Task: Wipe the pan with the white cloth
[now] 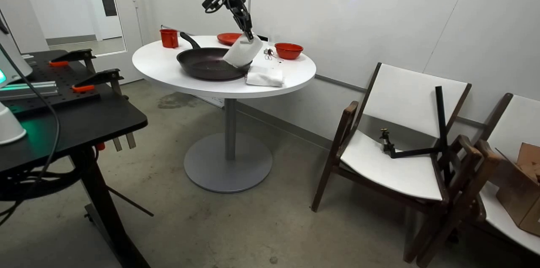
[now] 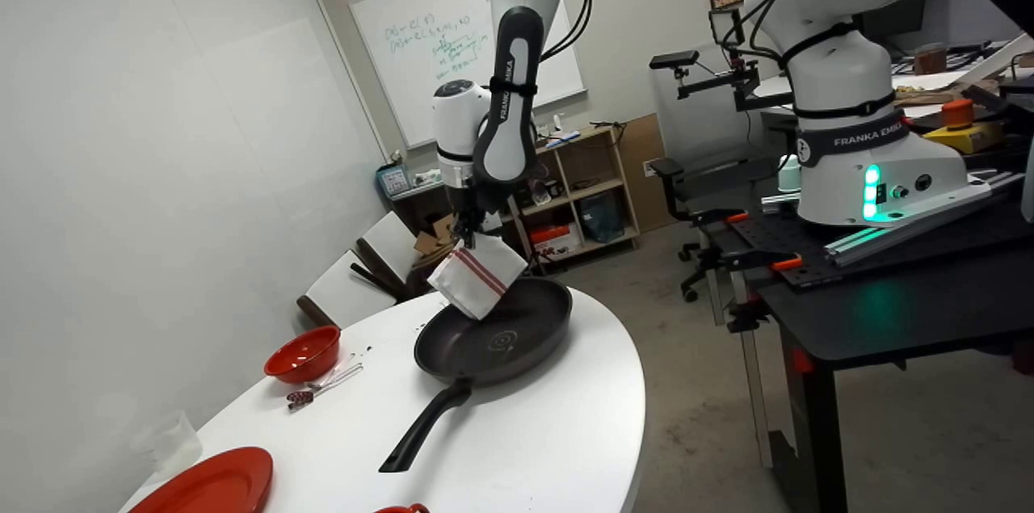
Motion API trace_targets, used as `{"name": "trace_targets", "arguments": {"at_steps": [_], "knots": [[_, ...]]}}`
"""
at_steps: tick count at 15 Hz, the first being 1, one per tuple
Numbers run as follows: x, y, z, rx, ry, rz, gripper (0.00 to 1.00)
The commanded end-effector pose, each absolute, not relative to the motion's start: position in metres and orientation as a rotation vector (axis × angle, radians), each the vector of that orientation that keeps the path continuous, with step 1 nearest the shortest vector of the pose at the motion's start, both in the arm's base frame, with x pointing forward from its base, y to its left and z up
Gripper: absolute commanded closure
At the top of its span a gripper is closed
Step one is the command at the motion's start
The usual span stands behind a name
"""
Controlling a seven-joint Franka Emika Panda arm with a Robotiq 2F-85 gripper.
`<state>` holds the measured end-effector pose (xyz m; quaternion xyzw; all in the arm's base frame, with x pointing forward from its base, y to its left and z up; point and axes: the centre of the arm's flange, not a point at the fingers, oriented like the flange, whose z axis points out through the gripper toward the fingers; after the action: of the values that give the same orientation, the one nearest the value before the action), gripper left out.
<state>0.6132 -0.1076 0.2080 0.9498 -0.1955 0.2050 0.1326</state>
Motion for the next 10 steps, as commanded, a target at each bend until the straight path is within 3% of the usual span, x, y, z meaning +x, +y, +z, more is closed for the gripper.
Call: {"name": "trace_targets", "arguments": {"at_steps": [1, 10], "knots": [[0.614, -0.114, 0.244, 2.748, -0.666, 0.644, 0.95], [0.650, -0.132, 0.284, 2.857, -0.756, 0.576, 0.96]]}}
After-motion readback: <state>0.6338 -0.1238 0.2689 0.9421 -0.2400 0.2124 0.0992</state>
